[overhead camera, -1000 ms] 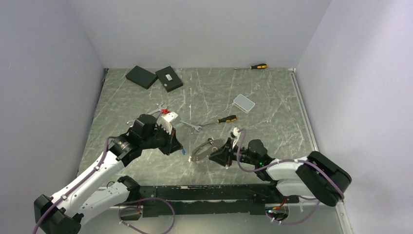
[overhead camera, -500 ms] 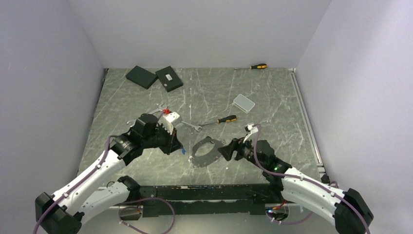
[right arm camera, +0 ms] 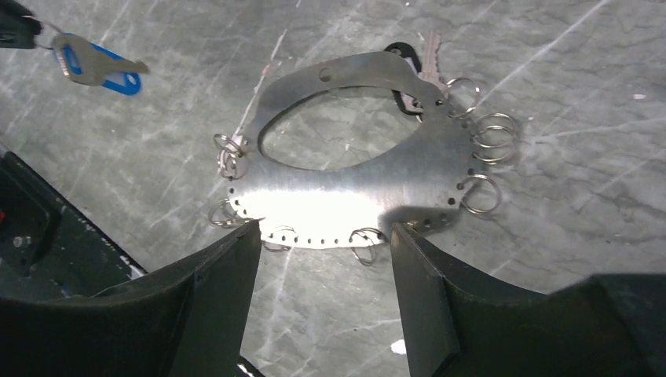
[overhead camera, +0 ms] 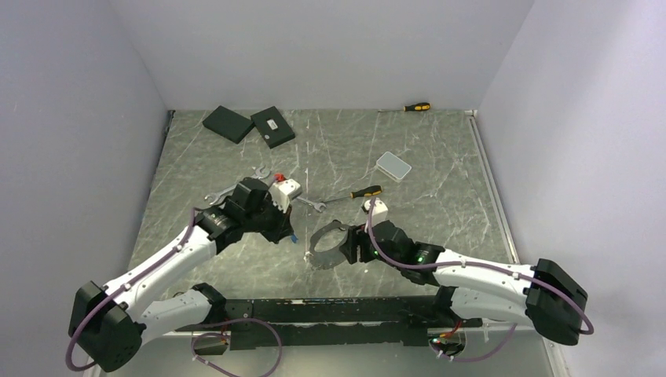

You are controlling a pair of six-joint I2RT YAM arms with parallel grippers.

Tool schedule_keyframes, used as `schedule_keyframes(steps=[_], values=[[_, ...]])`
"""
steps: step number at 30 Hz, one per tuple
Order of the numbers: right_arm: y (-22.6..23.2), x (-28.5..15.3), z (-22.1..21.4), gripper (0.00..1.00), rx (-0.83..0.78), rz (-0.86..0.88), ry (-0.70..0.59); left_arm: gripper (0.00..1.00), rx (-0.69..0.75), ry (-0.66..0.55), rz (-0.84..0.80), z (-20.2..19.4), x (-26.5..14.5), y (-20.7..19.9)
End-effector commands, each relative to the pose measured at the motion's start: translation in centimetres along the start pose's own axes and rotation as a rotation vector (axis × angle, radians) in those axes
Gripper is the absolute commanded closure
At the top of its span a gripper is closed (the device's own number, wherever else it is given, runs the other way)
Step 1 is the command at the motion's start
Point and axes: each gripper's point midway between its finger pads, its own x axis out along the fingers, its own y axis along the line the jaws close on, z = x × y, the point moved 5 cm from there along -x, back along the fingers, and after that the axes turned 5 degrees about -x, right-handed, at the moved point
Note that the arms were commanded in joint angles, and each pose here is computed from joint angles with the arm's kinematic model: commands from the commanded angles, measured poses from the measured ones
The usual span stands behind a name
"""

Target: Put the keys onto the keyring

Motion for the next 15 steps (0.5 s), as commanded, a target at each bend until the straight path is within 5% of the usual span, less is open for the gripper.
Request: schedule_keyframes(steps=[1,15], values=[[2.5,0.5,2.8,0.37,0.08,0.076,-0.078,1.0,0.056,-0.04,0.032,2.2,0.2,0.4],[5.6,1.4,0.5,0.58,0.269,0.241,0.045,1.0,0.07,-0.073,0.053,2.8,-0.8,0.4]])
